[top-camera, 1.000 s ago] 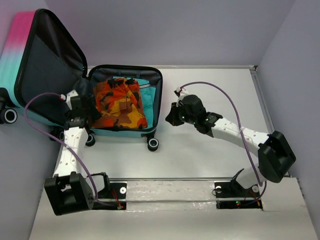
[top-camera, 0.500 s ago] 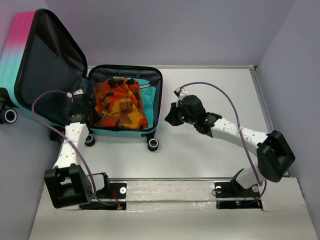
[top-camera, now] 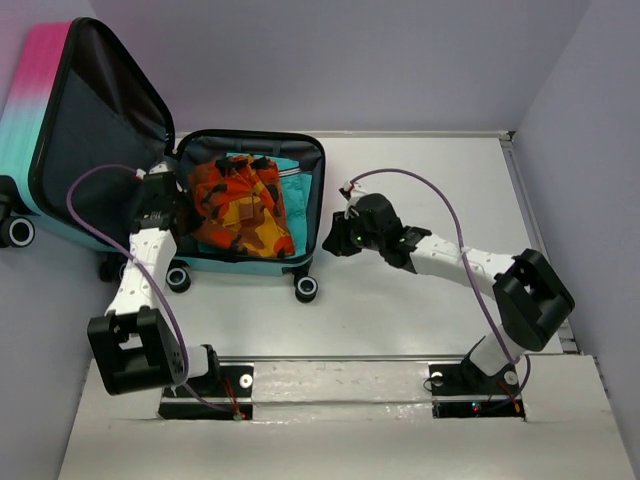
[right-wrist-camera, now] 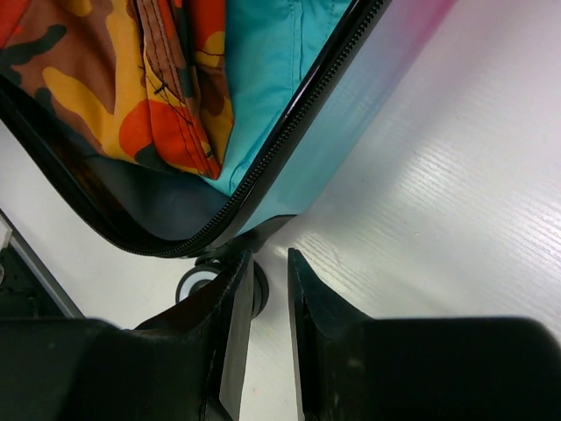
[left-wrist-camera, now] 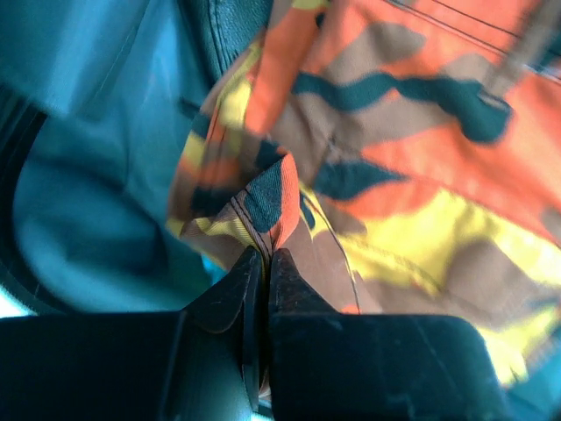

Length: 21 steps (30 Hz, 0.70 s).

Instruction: Pack the luggage

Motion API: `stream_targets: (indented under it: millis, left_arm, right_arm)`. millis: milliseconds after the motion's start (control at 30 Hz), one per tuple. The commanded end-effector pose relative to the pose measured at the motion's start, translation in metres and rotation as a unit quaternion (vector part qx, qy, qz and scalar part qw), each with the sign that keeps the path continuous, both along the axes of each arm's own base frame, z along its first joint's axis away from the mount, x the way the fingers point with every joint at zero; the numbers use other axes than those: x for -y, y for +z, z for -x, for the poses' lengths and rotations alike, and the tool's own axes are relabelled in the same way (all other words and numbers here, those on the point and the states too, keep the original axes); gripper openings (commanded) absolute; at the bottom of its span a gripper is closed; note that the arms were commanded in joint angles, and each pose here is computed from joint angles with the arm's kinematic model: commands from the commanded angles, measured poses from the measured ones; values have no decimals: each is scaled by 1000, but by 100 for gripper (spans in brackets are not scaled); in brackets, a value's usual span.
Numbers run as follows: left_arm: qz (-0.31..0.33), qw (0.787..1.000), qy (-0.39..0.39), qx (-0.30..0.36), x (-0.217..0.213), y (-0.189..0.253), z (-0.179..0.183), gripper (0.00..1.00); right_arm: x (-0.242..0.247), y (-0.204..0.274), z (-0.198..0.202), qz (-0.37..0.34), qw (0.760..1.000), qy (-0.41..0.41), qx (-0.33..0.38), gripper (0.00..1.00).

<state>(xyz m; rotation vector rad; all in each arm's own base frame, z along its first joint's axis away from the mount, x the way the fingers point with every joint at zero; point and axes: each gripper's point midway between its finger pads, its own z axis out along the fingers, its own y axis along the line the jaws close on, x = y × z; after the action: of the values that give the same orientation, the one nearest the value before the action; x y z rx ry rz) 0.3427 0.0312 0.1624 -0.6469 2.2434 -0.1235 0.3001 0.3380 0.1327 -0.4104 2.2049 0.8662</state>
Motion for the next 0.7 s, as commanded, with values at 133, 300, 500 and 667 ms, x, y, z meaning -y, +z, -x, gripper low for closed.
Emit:
stream_targets:
  millis: [133, 300, 500, 667]
  left_arm:
    - [-79, 993, 24, 80, -34, 2, -58, 6]
    - [-78, 993, 48, 69, -39, -15, -46, 6]
    - [-87, 993, 78, 8, -47, -38, -24, 13]
    - [-78, 994, 68, -23, -42, -55, -18, 25]
  right_arm:
    - [-2, 27, 2, -35, 998, 14, 45, 28]
    - [-11, 72, -9, -55, 994, 24, 93, 59]
    - [-55, 100, -44, -71, 990, 52, 108, 83]
    - [-99, 90, -74, -84, 990, 80, 82, 94]
